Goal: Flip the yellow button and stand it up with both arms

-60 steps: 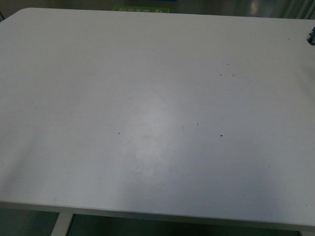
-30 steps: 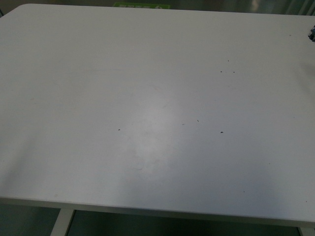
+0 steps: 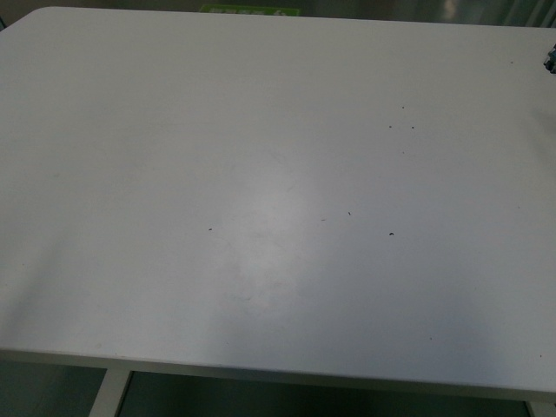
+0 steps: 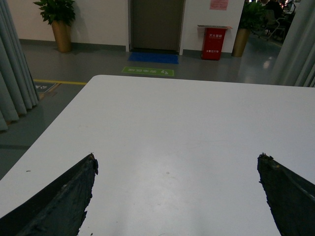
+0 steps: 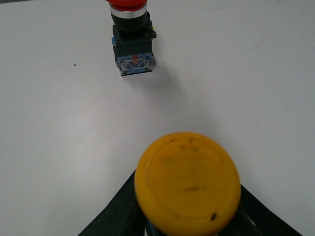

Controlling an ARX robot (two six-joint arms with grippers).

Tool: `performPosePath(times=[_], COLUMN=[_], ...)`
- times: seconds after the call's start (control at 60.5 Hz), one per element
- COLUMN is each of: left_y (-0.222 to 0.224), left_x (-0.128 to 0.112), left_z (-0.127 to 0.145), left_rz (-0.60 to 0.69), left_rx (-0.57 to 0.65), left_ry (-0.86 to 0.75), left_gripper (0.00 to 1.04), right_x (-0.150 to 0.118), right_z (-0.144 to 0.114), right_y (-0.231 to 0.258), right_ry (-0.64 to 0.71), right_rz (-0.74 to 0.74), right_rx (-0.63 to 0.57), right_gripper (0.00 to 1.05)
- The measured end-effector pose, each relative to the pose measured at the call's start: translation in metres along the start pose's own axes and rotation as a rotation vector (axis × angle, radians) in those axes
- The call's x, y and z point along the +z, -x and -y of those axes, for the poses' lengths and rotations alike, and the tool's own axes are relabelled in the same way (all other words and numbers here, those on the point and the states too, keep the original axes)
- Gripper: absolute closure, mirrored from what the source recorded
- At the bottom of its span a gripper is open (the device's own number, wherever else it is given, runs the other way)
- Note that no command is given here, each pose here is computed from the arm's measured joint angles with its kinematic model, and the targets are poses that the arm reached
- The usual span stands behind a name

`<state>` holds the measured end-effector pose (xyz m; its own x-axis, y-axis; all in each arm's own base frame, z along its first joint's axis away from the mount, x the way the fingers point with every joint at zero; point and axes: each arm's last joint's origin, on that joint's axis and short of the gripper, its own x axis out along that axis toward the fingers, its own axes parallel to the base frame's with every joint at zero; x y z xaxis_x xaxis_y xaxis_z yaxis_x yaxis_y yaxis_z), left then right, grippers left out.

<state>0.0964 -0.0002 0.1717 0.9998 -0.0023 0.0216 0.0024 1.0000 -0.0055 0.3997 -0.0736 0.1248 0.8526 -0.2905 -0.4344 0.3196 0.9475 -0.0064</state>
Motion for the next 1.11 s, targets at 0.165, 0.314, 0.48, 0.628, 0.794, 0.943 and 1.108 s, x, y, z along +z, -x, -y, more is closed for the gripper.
performPosePath(times=[0.165, 0.314, 0.48, 0.628, 0.794, 0.943, 1.108], left_y=[0.000, 0.000, 0.000, 0.000, 0.000, 0.000, 0.000], left_x=[0.000, 0.000, 0.000, 0.000, 0.000, 0.000, 0.000], left_z=[0.000, 0.000, 0.000, 0.000, 0.000, 0.000, 0.000], left_rz=[0.000, 0.000, 0.000, 0.000, 0.000, 0.000, 0.000], left_rx=[0.000, 0.000, 0.000, 0.000, 0.000, 0.000, 0.000], left_ry=[0.000, 0.000, 0.000, 0.000, 0.000, 0.000, 0.000], left_gripper=[0.07, 0.07, 0.07, 0.07, 0.07, 0.07, 0.07], right_x=[0.009, 0.015, 0.021, 0.030, 0.049, 0.067, 0.060], right_z=[-0.002, -0.004, -0.008, -0.011, -0.013, -0.010, -0.006], right_y=[0.007, 0.012, 0.017, 0.024, 0.043, 0.080, 0.124], right_ry=[-0.013, -0.019, -0.027, -0.042, -0.130, -0.282, -0.376], right_rz=[0.020, 0.032, 0.040, 0.061, 0.090, 0.126, 0.141], right_rx=[0.014, 0.024, 0.042, 0.068, 0.137, 0.265, 0.401], right_gripper=[0.31, 0.08, 0.07, 0.07, 0.07, 0.07, 0.07])
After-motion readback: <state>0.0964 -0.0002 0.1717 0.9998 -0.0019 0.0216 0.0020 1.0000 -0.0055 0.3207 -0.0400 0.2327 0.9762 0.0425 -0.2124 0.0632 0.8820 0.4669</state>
